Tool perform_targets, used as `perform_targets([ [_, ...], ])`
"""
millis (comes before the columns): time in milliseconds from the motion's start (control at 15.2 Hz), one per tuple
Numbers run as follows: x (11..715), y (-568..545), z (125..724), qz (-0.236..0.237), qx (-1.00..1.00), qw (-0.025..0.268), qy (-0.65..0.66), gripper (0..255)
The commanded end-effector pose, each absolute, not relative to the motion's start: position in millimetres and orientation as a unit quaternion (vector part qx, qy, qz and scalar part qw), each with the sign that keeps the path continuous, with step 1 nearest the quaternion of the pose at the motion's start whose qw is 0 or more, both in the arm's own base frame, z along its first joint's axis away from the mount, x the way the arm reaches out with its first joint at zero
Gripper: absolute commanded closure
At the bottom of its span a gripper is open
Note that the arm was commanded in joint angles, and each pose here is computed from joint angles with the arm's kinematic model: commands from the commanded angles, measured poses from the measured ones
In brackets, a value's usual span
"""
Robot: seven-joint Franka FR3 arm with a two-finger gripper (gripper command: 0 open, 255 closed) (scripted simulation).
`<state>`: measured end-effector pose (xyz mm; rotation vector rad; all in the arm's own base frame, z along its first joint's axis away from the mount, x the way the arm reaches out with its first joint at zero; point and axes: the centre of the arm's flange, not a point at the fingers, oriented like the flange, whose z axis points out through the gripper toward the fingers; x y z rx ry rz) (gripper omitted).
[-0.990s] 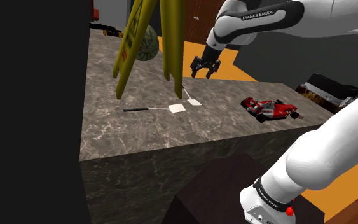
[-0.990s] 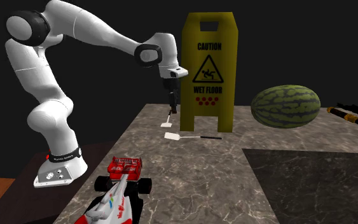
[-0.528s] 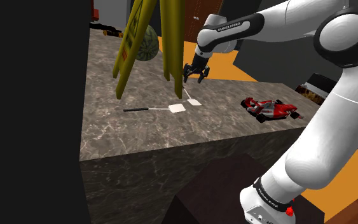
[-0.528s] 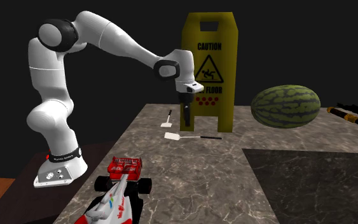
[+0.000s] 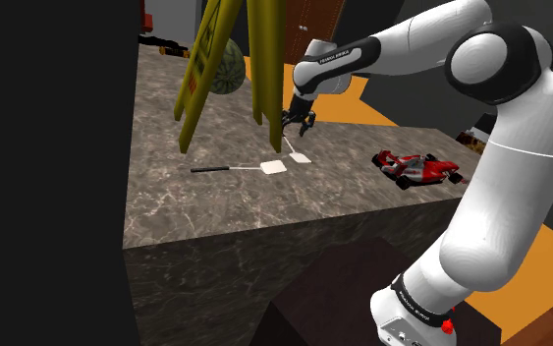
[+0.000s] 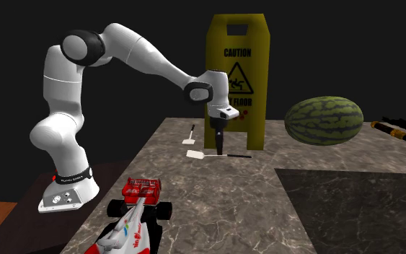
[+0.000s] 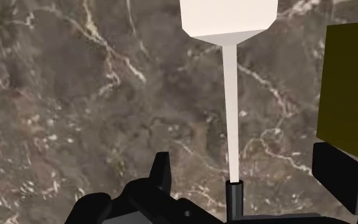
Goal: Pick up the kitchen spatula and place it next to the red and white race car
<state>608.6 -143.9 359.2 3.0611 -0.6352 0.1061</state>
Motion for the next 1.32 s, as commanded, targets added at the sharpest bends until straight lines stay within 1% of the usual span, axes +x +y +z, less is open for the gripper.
perform_targets([
  [0,608.6,-142.2,346.8,0.033,0.979,0.006,-0.202,0],
  [66,609.1,-142.5,338.5,0.033,0.979,0.006,-0.202,0],
  [594,609.1,-142.5,338.5,0.033,0.979,0.006,-0.202,0],
  [660,609.5,-142.9,338.7,0.032,0.979,0.006,-0.202,255],
  [1254,609.1,-142.5,338.5,0.033,0.979,0.006,-0.202,255],
])
